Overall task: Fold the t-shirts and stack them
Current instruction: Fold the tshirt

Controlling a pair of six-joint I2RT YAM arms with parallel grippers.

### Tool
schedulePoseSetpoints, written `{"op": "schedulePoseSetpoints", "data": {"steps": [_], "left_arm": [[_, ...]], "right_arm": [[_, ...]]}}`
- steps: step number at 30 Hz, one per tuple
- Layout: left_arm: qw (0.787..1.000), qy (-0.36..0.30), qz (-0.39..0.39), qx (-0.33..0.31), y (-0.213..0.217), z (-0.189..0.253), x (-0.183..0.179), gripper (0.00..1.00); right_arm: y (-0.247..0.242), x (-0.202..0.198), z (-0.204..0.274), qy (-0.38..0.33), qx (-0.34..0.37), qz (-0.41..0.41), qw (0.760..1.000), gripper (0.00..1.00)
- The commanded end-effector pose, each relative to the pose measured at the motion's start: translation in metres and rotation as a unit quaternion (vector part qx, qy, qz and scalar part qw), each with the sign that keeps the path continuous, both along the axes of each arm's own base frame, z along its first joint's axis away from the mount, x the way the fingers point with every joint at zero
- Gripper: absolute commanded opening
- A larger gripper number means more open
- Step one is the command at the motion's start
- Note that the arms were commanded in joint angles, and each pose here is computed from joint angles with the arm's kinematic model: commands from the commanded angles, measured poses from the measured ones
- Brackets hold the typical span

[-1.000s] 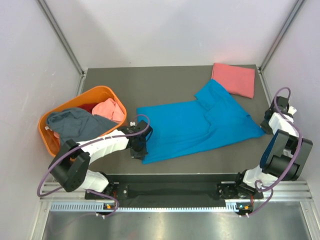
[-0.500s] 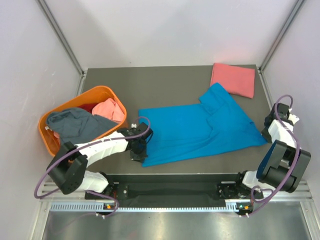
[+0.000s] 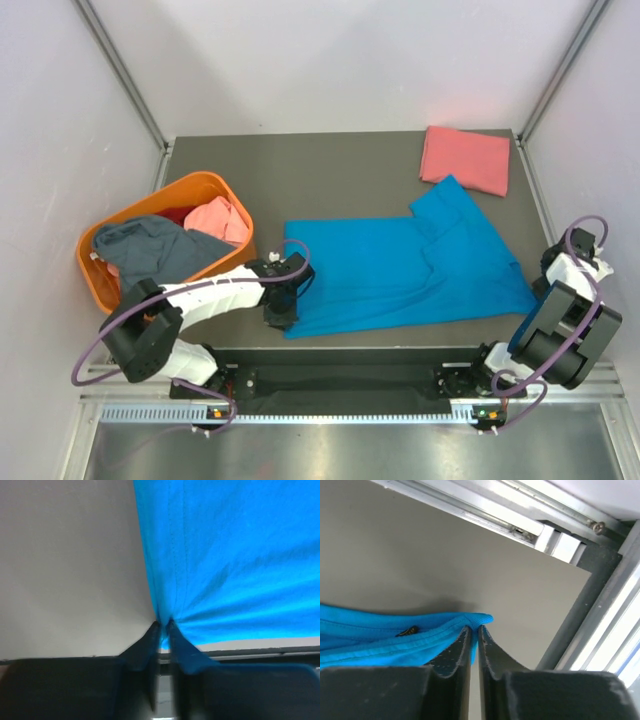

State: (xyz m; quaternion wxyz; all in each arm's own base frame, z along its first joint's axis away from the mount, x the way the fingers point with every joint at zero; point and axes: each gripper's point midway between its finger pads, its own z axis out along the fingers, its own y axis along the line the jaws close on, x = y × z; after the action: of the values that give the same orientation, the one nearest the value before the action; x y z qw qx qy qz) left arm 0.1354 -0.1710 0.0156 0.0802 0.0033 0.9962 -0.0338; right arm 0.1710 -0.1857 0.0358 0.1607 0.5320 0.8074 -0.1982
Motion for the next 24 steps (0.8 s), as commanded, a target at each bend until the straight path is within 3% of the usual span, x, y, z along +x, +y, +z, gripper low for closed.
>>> {"op": "schedulePoseSetpoints", "data": {"steps": [1,3,11,14,18,20,23,24], "left_arm": [[0.999,0.016,-0.001,0.037,0.011,0.007,-0.008,0.22],[0.999,-0.003,-0.004,0.042,0.012,0.02,0.0,0.35],[0.992,-0.112,-0.048,0.044,-0.011,0.104,0.063,0.41],[0.985,-0.155,-0.08,0.005,-0.033,0.128,0.1,0.42],[0.967,-0.224,-0.115,-0.026,-0.054,0.162,0.156,0.41],[0.967,-0.226,-0.115,-0.037,-0.058,0.161,0.179,0.4],[0.967,-0.225,-0.118,-0.034,-0.062,0.161,0.205,0.4],[0.965,-0.229,-0.121,-0.028,-0.062,0.168,0.212,0.39]], "right_arm": [[-0.009,0.012,0.013,-0.026,-0.009,0.008,1.0,0.14],[-0.006,0.016,0.016,-0.031,0.002,0.011,0.999,0.26],[-0.005,0.044,0.072,-0.107,-0.014,0.046,0.993,0.41],[0.009,0.081,0.104,-0.178,-0.011,0.117,0.977,0.42],[0.048,0.145,0.148,-0.262,-0.018,0.268,0.927,0.43],[0.071,0.178,0.169,-0.304,-0.023,0.324,0.895,0.45],[0.079,0.206,0.16,-0.288,-0.009,0.333,0.898,0.45],[0.073,0.221,0.151,-0.283,0.006,0.309,0.908,0.45]]}}
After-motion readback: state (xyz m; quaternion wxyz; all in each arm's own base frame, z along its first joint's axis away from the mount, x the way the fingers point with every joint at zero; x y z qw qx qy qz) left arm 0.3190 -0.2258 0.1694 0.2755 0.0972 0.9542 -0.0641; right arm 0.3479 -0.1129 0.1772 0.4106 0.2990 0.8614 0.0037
